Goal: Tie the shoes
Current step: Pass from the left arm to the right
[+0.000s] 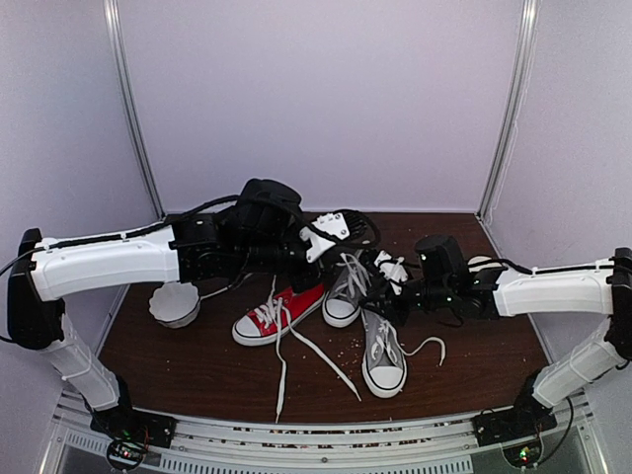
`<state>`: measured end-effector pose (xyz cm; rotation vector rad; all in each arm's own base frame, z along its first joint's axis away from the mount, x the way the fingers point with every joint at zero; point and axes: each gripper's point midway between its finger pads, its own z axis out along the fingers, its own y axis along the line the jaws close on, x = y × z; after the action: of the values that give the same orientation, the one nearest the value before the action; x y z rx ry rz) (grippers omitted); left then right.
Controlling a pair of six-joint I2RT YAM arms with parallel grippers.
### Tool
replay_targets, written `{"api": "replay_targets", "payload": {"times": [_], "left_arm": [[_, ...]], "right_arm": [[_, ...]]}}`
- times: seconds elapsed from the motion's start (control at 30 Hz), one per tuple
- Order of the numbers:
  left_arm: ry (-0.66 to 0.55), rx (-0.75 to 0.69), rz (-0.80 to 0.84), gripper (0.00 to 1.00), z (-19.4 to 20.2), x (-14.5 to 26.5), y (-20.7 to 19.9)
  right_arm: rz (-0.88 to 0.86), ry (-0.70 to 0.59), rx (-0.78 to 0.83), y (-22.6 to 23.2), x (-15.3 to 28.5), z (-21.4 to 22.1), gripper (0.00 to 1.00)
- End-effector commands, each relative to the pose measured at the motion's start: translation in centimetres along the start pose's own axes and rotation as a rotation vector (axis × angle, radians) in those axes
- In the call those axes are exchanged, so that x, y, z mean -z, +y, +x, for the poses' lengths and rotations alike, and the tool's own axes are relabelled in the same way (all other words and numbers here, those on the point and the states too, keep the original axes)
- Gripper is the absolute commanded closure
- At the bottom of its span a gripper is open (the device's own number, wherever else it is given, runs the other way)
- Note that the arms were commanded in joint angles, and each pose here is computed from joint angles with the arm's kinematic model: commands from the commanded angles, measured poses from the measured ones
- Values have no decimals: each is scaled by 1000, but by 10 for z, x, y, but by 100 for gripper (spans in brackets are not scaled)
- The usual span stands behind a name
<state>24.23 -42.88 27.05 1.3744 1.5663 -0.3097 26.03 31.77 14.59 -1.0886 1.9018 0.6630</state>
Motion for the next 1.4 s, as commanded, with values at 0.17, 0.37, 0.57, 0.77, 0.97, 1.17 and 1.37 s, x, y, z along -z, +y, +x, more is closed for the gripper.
{"api": "replay_targets", "payload": {"times": [0.17, 0.37, 0.57, 0.77, 0.97, 1.17, 1.37], "left_arm": [[-28, -7, -62, 100, -7, 12, 13], [-28, -8, -65, 100, -7, 13, 14], [9, -13, -26, 100, 11, 8, 2], [160, -130, 249, 100, 80, -46, -84], [82, -214, 337, 100, 80, -88, -135], [34, -218, 324, 98, 80, -111, -142], [-77, -213, 400, 60, 75, -85, -154]], "right_arm": [[22, -15, -26, -9, 14, 4, 80], [21, -13, -29, -10, 15, 3, 86], [9, -27, -66, -11, 18, -1, 100], [4, -33, -168, -14, 24, -1, 100], [14, -7, -276, -15, 26, 11, 100], [15, 1, -346, -13, 29, 18, 100], [27, -3, -333, -15, 31, 22, 100]]}}
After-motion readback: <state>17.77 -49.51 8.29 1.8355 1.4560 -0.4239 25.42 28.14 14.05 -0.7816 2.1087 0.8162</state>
